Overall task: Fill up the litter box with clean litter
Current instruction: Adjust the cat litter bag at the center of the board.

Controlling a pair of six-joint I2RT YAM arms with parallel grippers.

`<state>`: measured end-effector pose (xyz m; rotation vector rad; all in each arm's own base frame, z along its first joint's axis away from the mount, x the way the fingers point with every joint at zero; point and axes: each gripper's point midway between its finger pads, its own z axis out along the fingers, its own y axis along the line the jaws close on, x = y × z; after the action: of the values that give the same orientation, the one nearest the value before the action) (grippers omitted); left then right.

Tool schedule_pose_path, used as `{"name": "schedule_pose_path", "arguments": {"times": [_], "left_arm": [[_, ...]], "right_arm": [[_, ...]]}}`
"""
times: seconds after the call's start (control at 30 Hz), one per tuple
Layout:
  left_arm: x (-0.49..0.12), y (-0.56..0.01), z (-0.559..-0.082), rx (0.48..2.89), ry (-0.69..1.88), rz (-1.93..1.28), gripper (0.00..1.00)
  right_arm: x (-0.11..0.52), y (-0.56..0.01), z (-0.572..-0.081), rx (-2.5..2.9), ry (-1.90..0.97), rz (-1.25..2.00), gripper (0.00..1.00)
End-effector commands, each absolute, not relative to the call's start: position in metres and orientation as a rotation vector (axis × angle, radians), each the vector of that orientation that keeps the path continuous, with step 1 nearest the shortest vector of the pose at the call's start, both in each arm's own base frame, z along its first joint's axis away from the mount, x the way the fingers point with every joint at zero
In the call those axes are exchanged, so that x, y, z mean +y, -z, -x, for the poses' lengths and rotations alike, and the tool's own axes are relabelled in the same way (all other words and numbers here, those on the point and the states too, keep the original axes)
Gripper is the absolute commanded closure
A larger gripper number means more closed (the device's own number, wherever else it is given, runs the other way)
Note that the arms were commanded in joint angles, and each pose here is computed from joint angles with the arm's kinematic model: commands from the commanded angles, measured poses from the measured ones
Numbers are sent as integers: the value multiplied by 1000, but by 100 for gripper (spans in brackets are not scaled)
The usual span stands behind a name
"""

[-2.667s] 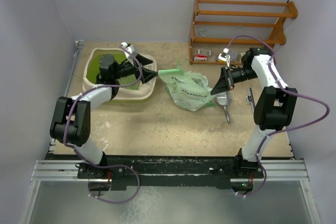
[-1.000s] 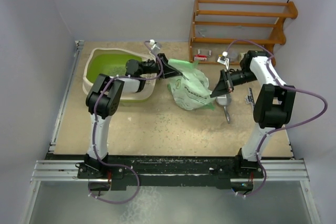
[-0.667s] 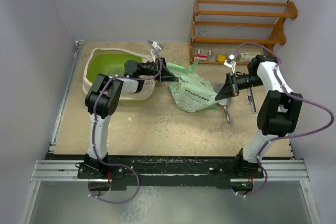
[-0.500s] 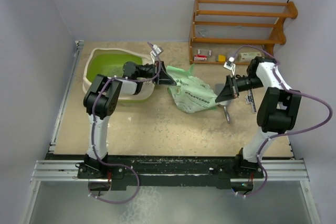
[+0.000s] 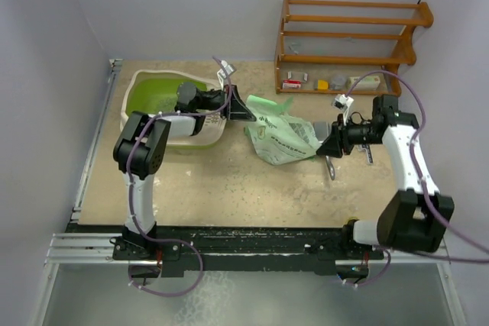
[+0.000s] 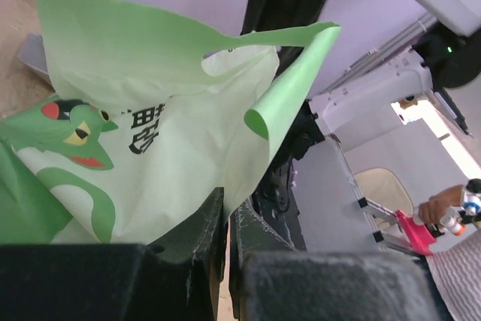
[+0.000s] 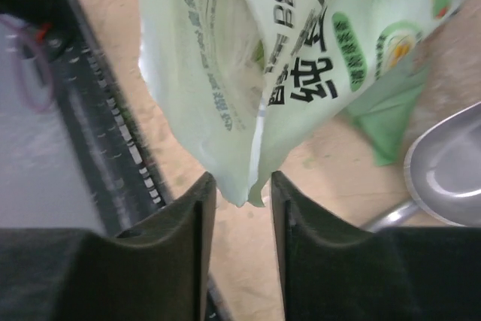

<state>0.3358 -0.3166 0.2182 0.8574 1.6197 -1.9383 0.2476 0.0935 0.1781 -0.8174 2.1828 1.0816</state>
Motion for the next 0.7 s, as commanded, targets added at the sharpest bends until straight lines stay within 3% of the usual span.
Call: {"name": "schedule_pose_path", "arguments": {"times": [0.0, 0.1, 0.13, 0.17, 0.37, 0.6, 0.67], "left_arm": [[-334, -240, -345, 1527, 1742, -910, 96], [-345, -232, -346, 1527, 1539, -1023, 87], [-348, -223, -342, 1596, 1522, -1033, 72], [-351, -220, -339, 1585, 1473, -1094, 66], [-360, -207, -334, 1595, 1456, -1142, 48], [-365, -203, -341, 1576, 1450, -1147, 43], [-366, -203, -343, 1568, 1442, -1144, 55]], "right_arm": [[81, -185, -281, 2051, -786, 784, 56], [86, -176, -272, 2012, -788, 788, 50], [87, -173, -270, 1998, -790, 793, 48], [88, -171, -269, 1982, -790, 799, 46], [93, -173, -281, 1828, -738, 818, 39], [103, -184, -284, 1734, -795, 840, 34], [109, -188, -278, 1716, -817, 859, 34]]}}
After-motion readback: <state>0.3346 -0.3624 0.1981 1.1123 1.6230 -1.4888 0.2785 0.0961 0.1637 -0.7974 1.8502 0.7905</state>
